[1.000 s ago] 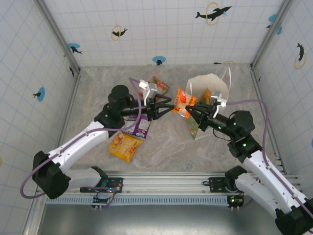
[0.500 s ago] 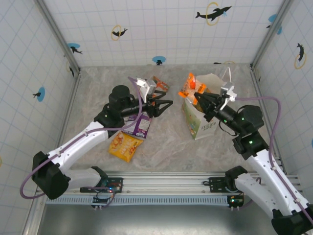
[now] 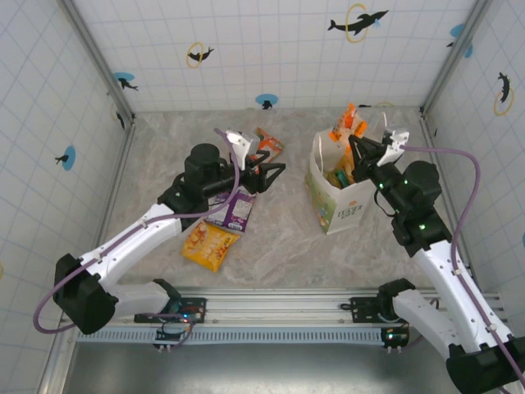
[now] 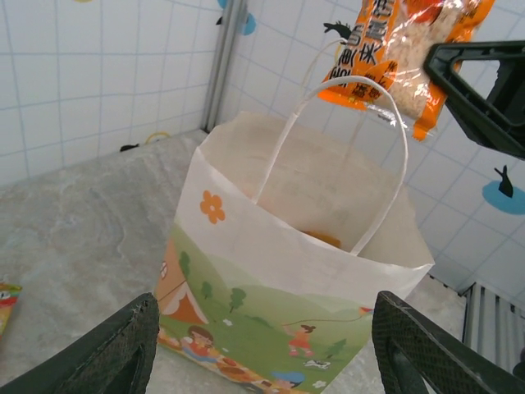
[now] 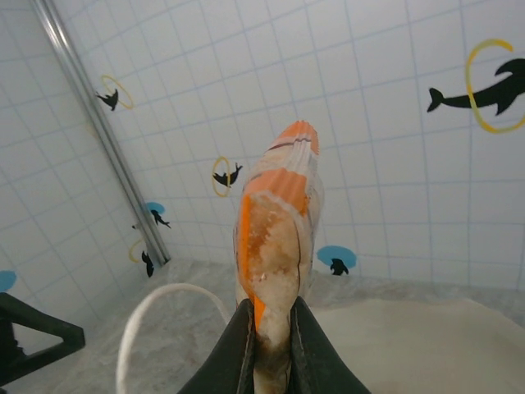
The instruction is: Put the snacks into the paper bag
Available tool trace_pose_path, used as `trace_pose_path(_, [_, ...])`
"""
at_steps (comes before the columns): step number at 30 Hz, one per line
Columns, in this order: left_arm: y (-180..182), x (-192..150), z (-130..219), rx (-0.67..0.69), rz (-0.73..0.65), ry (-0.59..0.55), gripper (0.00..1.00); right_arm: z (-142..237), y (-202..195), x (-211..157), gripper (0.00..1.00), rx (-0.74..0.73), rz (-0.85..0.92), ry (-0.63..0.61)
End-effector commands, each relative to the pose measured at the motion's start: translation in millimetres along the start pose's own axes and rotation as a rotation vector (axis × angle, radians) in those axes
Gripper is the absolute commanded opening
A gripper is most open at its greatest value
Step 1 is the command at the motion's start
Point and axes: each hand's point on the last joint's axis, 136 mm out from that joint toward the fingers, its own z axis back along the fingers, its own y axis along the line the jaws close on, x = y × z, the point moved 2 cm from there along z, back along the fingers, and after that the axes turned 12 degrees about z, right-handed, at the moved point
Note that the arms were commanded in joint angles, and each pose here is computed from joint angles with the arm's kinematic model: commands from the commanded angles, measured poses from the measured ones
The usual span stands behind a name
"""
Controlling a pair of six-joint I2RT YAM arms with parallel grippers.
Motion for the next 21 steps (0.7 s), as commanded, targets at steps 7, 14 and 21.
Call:
trace_pose_path(7, [14,-2,-4,0.077,0.059,-0.003,0.70,-6,-27,-32,0.13,-0.104,-0.002,0.106])
trace_pose_path(14, [25,-2,-6,0.118,0.159,-0.006,0.71,-5,-29,-30,0.33,-0.103,-0.019,0.104])
trace_pose_path(21, [38,3,-7,0.133,0.268,0.002,0.70,1,-15,-20,0.37,-0.026,-0.053,0.074])
